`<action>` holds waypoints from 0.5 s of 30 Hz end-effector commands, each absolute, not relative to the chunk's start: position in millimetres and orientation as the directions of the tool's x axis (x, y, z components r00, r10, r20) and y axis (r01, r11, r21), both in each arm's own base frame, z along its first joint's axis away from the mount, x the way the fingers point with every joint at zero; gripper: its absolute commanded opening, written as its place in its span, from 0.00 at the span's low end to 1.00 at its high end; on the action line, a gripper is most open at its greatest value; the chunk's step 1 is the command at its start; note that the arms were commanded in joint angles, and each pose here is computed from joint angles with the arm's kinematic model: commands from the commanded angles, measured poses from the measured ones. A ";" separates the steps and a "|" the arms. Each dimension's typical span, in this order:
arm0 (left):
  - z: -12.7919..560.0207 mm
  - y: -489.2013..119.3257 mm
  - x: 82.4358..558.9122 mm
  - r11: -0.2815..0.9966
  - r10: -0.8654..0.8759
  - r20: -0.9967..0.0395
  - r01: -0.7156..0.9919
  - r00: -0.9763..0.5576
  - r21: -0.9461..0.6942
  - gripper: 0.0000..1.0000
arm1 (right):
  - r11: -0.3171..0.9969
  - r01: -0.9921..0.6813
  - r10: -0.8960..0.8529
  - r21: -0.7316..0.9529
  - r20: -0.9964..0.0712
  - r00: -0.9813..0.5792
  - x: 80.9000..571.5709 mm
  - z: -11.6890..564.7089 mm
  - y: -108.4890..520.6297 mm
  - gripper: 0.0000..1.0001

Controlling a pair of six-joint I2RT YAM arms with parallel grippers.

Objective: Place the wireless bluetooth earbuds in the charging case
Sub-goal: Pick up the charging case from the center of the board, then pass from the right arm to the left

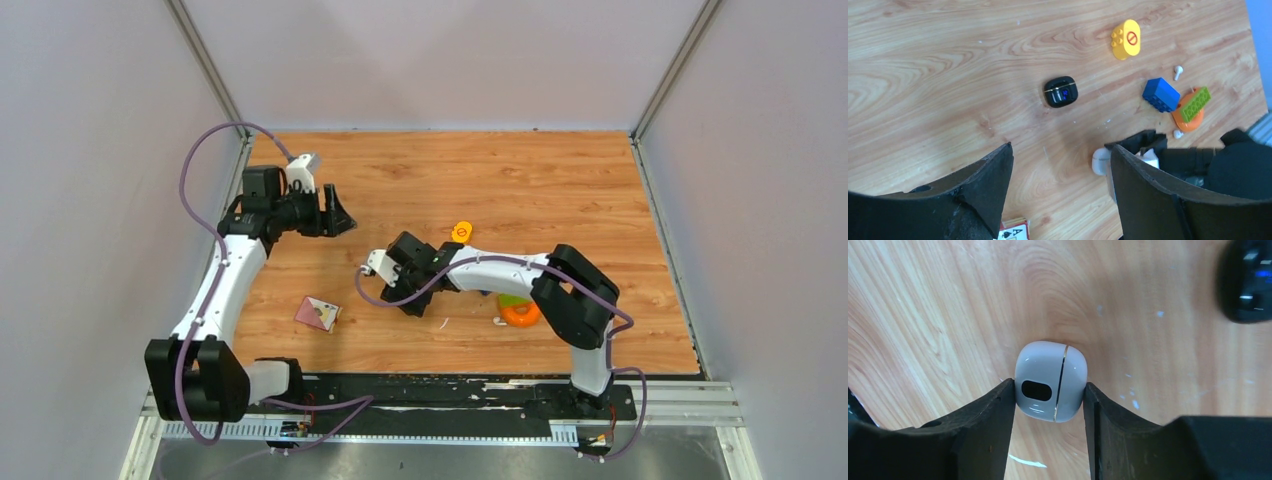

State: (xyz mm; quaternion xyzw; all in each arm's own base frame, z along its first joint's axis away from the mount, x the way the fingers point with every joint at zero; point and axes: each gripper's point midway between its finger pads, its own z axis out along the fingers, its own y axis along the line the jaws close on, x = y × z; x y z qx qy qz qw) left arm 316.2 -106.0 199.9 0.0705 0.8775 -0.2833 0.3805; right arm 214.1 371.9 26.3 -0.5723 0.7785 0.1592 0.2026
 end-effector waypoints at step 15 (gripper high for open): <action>320.1 -246.0 276.7 0.198 0.030 -0.910 0.895 -0.413 -0.399 0.67 | 0.107 -0.627 -0.671 -0.771 -0.521 0.527 314.3 298.6 322.9 0.33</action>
